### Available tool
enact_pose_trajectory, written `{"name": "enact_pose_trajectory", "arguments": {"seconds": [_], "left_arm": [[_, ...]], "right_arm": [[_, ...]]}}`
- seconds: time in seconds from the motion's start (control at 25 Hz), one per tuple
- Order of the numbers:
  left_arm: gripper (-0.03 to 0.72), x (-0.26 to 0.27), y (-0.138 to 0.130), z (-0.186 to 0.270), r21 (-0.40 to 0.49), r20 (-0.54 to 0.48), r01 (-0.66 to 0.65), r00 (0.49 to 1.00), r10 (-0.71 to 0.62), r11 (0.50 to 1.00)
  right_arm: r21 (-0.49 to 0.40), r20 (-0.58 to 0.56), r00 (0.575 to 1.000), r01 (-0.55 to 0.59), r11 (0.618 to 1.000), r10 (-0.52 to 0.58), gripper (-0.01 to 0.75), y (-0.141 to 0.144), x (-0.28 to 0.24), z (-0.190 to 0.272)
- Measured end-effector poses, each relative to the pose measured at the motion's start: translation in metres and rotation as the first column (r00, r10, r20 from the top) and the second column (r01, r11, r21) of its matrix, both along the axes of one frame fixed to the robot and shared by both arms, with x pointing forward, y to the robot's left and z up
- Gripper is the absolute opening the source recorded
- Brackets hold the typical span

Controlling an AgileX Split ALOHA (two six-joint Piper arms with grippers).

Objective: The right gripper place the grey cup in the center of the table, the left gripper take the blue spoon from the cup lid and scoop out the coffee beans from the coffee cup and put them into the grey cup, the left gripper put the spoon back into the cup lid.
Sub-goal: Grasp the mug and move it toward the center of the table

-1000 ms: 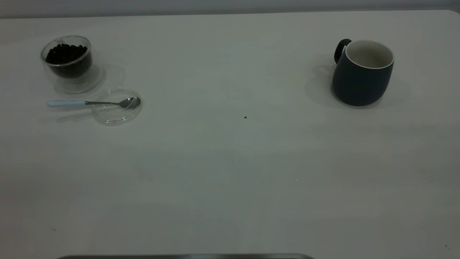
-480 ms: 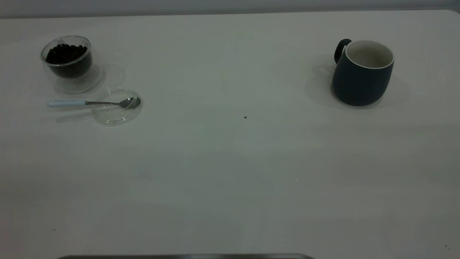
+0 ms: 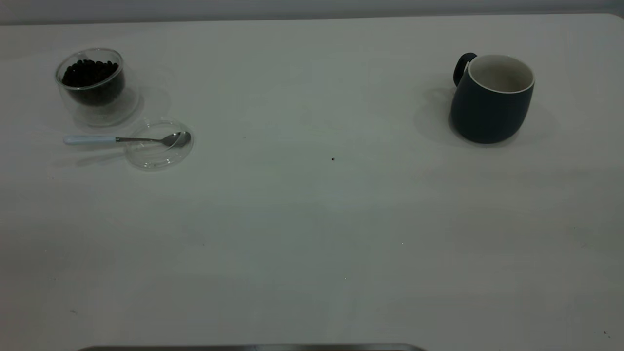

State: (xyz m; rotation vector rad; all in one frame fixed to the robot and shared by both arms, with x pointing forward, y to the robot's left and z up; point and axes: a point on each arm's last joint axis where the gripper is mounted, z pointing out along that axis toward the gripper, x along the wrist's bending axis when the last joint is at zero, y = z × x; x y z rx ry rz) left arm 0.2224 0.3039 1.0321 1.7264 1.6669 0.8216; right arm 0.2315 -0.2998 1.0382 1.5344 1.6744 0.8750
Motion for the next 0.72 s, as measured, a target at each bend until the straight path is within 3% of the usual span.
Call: {"name": "enact_pose_trajectory", "arguments": {"seconds": [0.72], "left_arm": [[0.588,0.0000,0.0000,0.0000,0.000,0.000,0.000,1.000,0.000,1.000]], "right_arm": [[-0.002,0.001,1.000,0.001,1.000,-0.001,0.462,-0.0002,0.0001,0.0001]]}}
